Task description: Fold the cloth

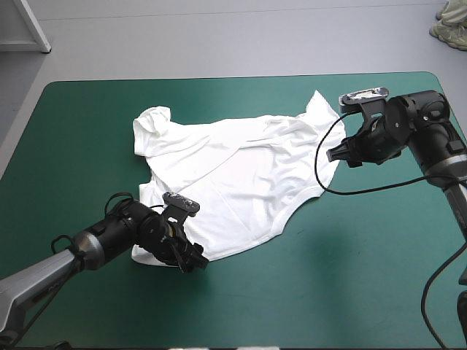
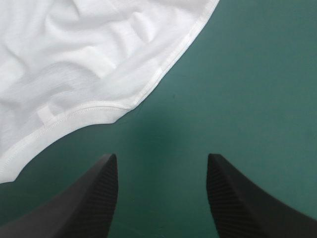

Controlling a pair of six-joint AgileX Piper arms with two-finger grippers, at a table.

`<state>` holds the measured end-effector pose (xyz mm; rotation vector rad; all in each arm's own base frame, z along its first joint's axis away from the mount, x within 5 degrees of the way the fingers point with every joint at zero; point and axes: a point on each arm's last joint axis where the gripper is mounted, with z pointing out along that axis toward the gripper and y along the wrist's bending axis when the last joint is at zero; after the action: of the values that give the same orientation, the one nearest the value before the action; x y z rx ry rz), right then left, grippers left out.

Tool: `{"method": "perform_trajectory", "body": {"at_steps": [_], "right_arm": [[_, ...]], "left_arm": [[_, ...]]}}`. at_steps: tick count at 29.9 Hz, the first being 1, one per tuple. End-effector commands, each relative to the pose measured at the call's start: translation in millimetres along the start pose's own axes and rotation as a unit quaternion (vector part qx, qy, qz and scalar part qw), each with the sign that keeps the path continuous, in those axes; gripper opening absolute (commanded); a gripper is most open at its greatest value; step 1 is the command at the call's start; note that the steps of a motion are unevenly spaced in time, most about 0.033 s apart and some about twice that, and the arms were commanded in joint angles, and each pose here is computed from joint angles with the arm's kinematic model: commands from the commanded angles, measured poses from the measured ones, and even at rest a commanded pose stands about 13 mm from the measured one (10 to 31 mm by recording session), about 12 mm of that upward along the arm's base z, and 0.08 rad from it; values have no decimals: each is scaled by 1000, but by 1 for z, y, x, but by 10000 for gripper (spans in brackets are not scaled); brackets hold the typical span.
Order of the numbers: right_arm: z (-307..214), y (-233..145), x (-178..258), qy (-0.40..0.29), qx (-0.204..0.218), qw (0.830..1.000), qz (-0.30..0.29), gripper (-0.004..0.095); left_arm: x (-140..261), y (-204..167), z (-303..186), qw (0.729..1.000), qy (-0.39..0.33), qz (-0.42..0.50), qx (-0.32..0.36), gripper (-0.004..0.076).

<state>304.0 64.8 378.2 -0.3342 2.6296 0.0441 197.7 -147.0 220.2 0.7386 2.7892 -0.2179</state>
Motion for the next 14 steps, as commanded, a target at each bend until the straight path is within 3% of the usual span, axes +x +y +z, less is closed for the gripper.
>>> {"method": "perform_trajectory", "body": {"at_steps": [1, 5, 11, 14], "right_arm": [[-22, -3, -3, -51, 8, 999, -4, 513], [-23, -3, -7, -73, 11, 997, -4, 512], [-24, -7, -15, -116, 32, 993, -10, 513], [-15, -15, -18, -114, 39, 993, 3, 513]], "left_arm": [[-7, -2, -1, 1000, -15, -4, 4, 540], [-7, -3, 9, 1000, 9, -10, 6, 453], [-7, -3, 21, 999, 33, -7, 5, 45], [-7, -2, 21, 1000, 30, 6, 2, 21]]}}
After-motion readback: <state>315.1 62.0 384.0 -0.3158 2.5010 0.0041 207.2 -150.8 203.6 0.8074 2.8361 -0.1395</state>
